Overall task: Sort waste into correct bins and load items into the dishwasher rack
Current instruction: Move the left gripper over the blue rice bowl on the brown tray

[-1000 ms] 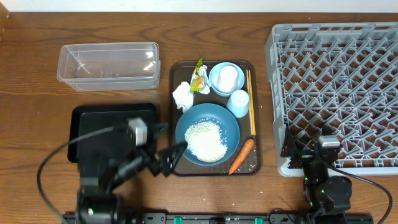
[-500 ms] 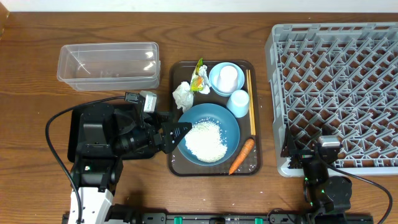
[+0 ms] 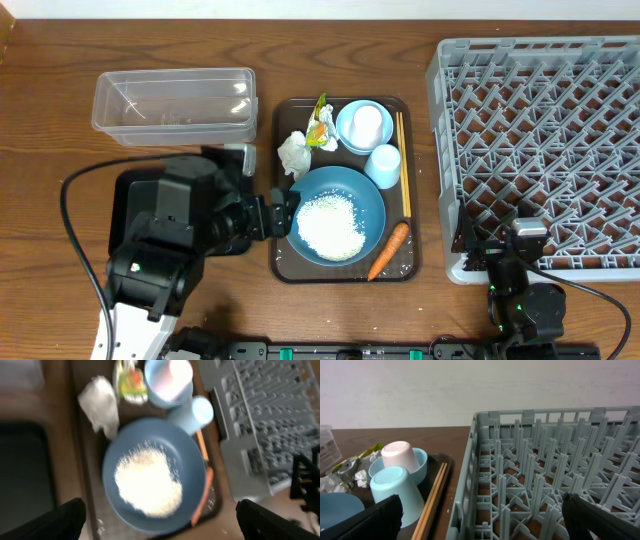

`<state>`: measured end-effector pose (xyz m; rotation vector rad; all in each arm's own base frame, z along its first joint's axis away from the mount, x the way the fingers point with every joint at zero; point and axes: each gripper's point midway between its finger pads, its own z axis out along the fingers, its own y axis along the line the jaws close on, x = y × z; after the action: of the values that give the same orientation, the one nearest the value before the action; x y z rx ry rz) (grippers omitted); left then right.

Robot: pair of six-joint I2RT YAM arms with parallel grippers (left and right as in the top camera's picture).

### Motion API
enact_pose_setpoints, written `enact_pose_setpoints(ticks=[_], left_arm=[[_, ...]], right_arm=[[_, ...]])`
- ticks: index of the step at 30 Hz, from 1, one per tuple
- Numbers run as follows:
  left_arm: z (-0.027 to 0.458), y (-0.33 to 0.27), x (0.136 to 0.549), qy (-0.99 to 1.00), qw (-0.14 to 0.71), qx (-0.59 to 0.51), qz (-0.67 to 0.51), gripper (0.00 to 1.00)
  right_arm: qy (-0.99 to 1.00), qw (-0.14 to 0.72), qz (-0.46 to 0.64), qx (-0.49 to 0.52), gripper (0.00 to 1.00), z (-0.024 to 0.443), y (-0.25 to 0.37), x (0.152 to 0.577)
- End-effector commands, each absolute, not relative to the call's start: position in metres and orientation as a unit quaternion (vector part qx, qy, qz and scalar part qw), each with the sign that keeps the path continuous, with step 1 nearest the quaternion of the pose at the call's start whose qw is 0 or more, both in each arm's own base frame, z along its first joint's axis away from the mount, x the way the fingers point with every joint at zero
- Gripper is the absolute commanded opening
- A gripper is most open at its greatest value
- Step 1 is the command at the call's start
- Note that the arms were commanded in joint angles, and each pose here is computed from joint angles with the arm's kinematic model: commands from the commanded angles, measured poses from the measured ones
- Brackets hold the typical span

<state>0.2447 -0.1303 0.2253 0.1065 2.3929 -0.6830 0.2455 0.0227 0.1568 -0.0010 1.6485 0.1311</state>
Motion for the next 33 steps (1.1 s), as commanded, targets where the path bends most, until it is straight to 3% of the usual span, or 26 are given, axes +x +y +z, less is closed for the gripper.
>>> enact_pose_setpoints(ticks=[1,10,22,28,33], left_arm=[[0.233,-0.132,0.249,0.908,0.342,0.047,-0.237,0.98],[0.226,-0.151,0.242,0.912,0.317,0.075,-0.25,0.98],[0.188,-0.143,0.244,0.974,0.191,0.05,-0.112,0.98],[0.171,-0.159,0.241,0.981,0.141,0.006,-0.132,0.98],[0.167,-0.161,0.238,0.982,0.131,0.034,-0.134,0.98]], right_arm=[[0.735,0.675,0.062,-0.014,0.99,0.155,0.029,0.245],[0.735,0.675,0.062,-0.014,0.99,0.155,0.029,0.245],[0.735,0.675,0.062,-0.014,0.99,0.155,0.029,0.245],[0.735,0.675,0.062,-0.014,0.99,0.155,0.029,0.245],[0.735,0.675,0.062,-0.014,0.99,0.155,0.029,0.245]])
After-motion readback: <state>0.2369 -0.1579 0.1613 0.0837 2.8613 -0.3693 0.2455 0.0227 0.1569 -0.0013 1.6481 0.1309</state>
